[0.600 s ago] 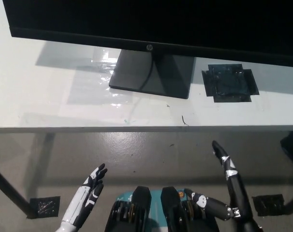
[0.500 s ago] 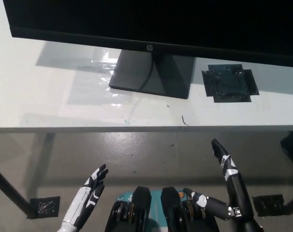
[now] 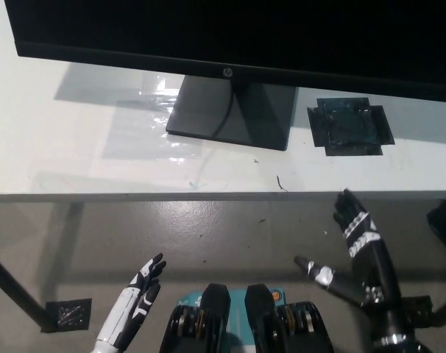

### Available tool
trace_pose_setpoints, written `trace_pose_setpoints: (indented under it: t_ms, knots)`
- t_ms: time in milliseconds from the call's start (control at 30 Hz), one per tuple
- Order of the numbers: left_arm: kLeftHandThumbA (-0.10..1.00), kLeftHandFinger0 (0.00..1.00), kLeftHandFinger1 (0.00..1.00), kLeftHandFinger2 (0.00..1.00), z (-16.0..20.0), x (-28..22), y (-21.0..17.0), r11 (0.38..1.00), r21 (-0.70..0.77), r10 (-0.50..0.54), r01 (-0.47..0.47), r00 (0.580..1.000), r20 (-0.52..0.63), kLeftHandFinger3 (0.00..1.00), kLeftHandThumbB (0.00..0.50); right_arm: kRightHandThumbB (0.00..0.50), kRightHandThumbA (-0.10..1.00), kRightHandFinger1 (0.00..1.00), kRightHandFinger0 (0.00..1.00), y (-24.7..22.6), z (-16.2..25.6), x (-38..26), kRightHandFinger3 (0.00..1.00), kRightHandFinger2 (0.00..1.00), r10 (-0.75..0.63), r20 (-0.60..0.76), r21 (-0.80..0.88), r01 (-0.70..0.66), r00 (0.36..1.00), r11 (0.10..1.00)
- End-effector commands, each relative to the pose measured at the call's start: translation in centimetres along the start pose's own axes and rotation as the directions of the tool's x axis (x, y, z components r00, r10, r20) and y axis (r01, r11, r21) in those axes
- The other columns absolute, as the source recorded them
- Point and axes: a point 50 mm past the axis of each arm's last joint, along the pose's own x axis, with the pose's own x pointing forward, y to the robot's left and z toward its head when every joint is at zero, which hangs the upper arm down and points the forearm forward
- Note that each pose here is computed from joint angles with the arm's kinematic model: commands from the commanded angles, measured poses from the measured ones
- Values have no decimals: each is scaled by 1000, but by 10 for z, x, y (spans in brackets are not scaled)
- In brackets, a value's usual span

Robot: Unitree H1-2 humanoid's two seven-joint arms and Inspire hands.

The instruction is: The monitor is being placed at the center of the desk and the robot uses its right hand to grab on the right side of the monitor and tilt the angle of the montior sideways.

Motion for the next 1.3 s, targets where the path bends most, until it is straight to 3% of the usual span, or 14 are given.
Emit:
trace_pose_setpoints:
  t_ms: [0,667,767,1267]
  knots:
    - [1000,1000,1000,1000,11,5,8,1000,13,5,-7,995,99,1000,330,405,1000,1000,1000,9,84,94,1000,1000,83,163,836,-182,983,518]
    - [1000,1000,1000,1000,10,6,9,1000,12,8,-9,995,97,1000,337,380,1000,1000,1000,3,73,142,1000,1000,74,119,899,-139,990,415]
    - [1000,1000,1000,1000,9,-2,4,999,34,-4,1,996,89,1000,333,364,1000,1000,1000,4,56,146,1000,1000,59,67,915,-85,996,395]
    - [1000,1000,1000,1000,2,-12,0,1000,-13,-7,8,998,60,1000,335,374,1000,1000,1000,-2,27,170,1000,1000,53,-22,928,1,998,372]
